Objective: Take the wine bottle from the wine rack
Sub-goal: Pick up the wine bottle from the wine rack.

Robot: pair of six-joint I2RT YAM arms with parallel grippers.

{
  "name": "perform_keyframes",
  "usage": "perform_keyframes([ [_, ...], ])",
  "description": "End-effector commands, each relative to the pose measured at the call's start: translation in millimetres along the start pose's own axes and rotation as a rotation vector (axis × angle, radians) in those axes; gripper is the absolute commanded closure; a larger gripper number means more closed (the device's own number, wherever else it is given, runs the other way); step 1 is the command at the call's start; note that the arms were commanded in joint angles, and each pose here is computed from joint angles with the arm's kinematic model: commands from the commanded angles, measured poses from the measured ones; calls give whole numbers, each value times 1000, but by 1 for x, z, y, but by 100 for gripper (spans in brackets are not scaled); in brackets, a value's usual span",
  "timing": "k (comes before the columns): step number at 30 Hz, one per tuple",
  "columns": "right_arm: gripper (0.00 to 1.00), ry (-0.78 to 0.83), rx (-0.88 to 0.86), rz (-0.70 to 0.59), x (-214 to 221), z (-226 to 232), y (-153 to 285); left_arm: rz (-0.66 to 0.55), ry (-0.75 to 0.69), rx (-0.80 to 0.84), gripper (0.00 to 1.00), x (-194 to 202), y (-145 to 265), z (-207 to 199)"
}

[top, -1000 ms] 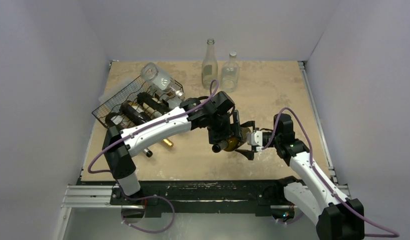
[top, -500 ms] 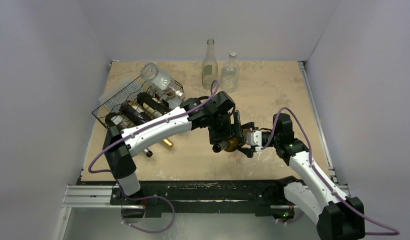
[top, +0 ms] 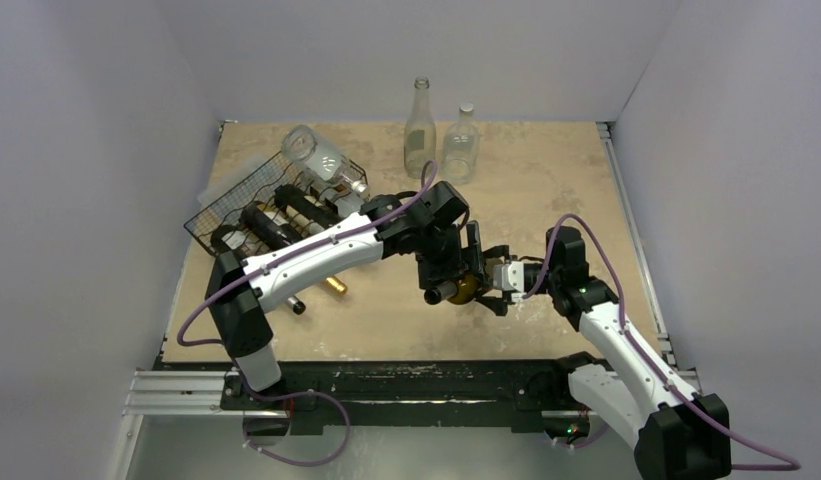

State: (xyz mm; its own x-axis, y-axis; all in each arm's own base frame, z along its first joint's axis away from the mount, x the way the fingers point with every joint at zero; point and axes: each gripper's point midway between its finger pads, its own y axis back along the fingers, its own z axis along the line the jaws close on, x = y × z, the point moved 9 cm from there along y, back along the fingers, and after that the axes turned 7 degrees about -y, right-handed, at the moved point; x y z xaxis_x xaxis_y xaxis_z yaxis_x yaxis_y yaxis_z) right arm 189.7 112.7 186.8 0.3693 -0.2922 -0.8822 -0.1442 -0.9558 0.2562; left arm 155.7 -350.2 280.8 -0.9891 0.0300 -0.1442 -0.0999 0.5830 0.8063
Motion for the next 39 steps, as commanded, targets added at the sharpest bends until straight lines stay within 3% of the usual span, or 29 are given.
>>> perform_keyframes([
  [1,86,29,-17,-43,-14,-7,-2,-20,-64,194,23,-4,20,-25],
  [7,87,25,-18,-42,-14,-7,-2,-35,-83,220,21,-7,24,-22],
  [8,87,24,-19,-42,-13,-7,-2,-41,-89,225,12,-7,25,-22],
  [9,87,24,-18,-42,-14,-7,-2,-45,-98,232,11,-7,27,-22],
  [29,89,8,-25,-51,-15,-7,-2,-125,-164,337,7,-8,56,7],
  [39,89,-4,-29,-53,-15,-6,-2,-314,-306,401,5,-14,103,27],
])
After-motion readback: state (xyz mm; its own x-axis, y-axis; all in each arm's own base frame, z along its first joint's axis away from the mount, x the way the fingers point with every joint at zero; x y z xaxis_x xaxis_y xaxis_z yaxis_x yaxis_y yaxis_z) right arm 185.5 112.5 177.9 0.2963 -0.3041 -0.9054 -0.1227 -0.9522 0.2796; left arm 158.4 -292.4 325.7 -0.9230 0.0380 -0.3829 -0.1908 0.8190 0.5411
